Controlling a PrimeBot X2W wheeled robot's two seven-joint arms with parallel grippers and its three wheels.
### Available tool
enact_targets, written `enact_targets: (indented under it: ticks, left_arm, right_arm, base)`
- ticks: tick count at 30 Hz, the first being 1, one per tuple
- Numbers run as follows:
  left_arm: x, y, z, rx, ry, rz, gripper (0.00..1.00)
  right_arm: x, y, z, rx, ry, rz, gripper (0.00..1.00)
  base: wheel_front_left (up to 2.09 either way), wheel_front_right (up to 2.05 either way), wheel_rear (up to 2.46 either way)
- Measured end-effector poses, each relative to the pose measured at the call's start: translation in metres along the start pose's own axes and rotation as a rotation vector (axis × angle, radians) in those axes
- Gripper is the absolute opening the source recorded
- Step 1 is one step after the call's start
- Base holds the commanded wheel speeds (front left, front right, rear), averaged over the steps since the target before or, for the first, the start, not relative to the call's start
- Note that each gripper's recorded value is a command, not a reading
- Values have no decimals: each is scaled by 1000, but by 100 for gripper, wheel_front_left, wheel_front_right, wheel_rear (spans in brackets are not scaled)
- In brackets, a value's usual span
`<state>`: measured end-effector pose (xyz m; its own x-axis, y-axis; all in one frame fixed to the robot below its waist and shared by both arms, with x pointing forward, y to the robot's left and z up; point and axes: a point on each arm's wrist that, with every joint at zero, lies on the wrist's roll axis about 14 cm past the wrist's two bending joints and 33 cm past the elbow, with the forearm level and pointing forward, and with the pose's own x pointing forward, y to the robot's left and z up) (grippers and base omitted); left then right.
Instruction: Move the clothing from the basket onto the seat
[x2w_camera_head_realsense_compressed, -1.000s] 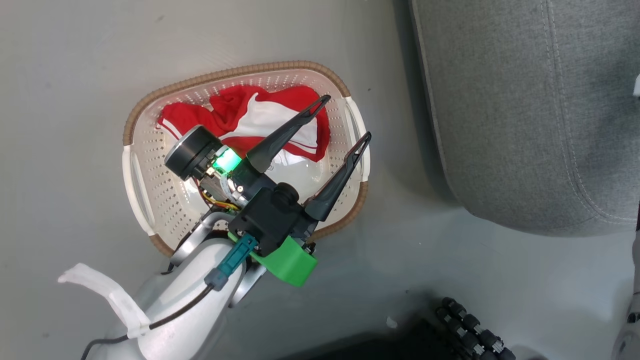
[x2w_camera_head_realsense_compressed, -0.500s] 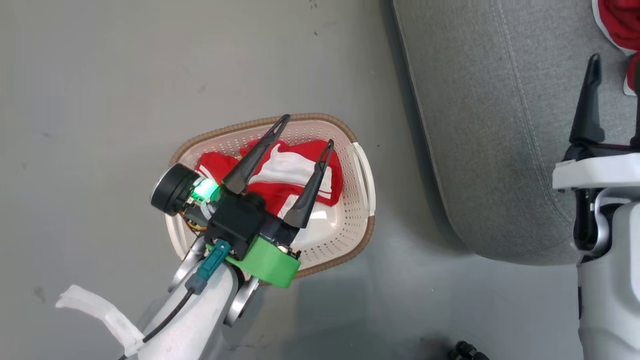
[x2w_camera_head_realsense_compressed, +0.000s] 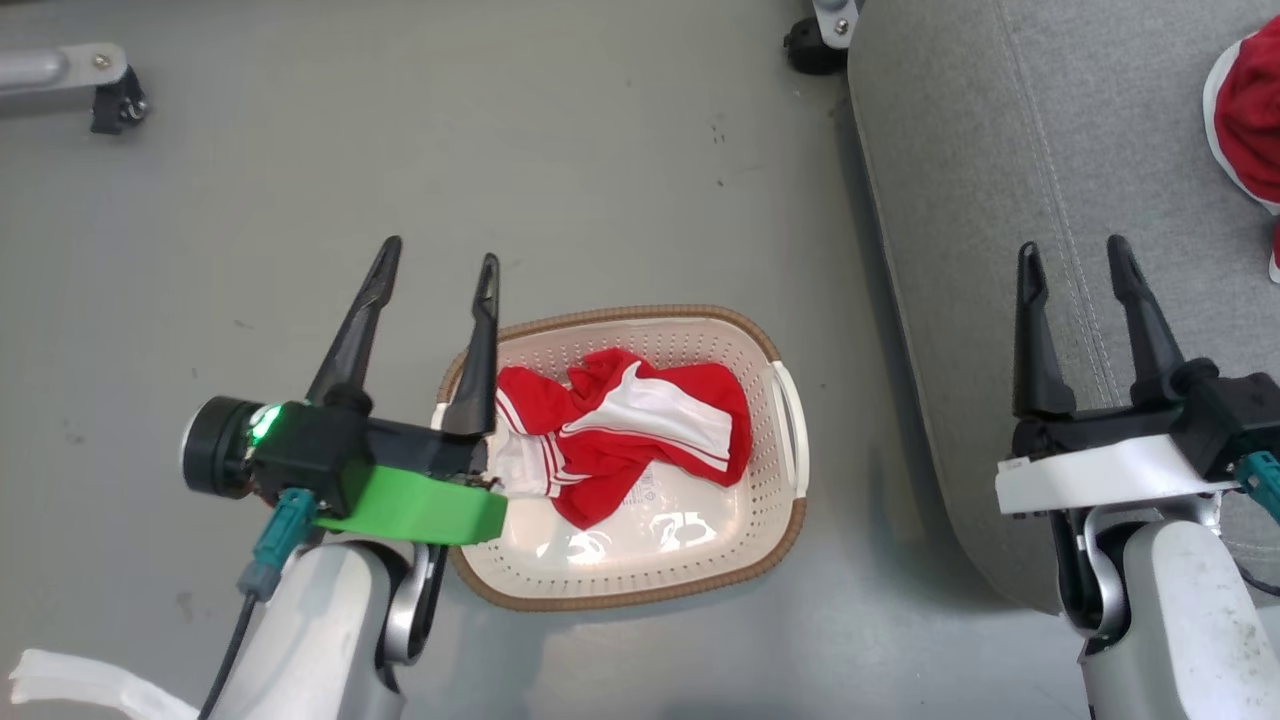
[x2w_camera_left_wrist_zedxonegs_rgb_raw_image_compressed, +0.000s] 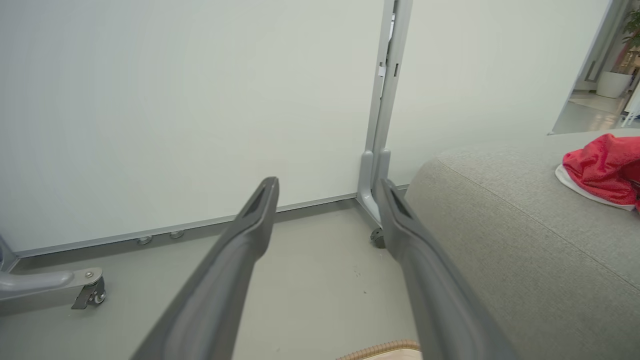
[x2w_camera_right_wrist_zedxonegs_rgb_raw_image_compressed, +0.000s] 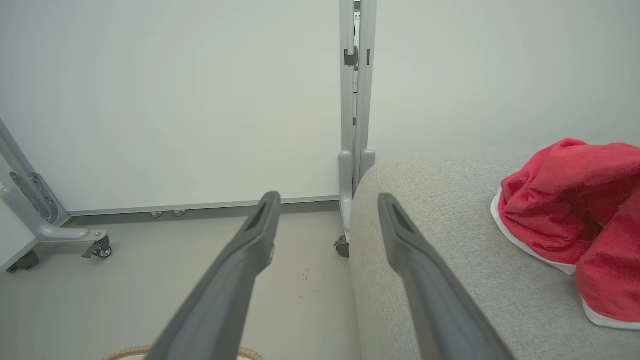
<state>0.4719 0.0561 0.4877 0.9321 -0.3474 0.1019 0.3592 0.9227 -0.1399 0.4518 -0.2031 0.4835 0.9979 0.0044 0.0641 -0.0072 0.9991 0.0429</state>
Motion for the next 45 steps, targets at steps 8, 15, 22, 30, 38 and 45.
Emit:
enact_targets:
  ticks: [8, 15, 22, 30, 38, 45]
  left_arm:
    - [-35, 46, 20, 31, -17, 173, 100]
    - [-67, 61, 23, 41, -1, 246, 100]
    - [-92, 58, 20, 46, 25, 266, 100]
    - [-108, 50, 15, 49, 49, 253, 100]
    - [-113, 49, 15, 53, 52, 256, 100]
    - [-114, 50, 16, 53, 49, 261, 100]
  right_arm:
    - [-14, 36, 22, 26, -29, 97, 100]
    - [-32, 50, 31, 28, -16, 136, 100]
    - [-51, 58, 35, 30, -2, 158, 100]
    - [-67, 56, 37, 39, 14, 150, 100]
    - [-73, 54, 37, 39, 26, 145, 100]
    - [-73, 55, 37, 40, 27, 147, 100]
  base:
    - [0, 0, 0]
    - [0, 0, 0]
    - [0, 0, 0]
    - [0, 0, 0]
    - [0, 0, 0]
    - [0, 0, 0]
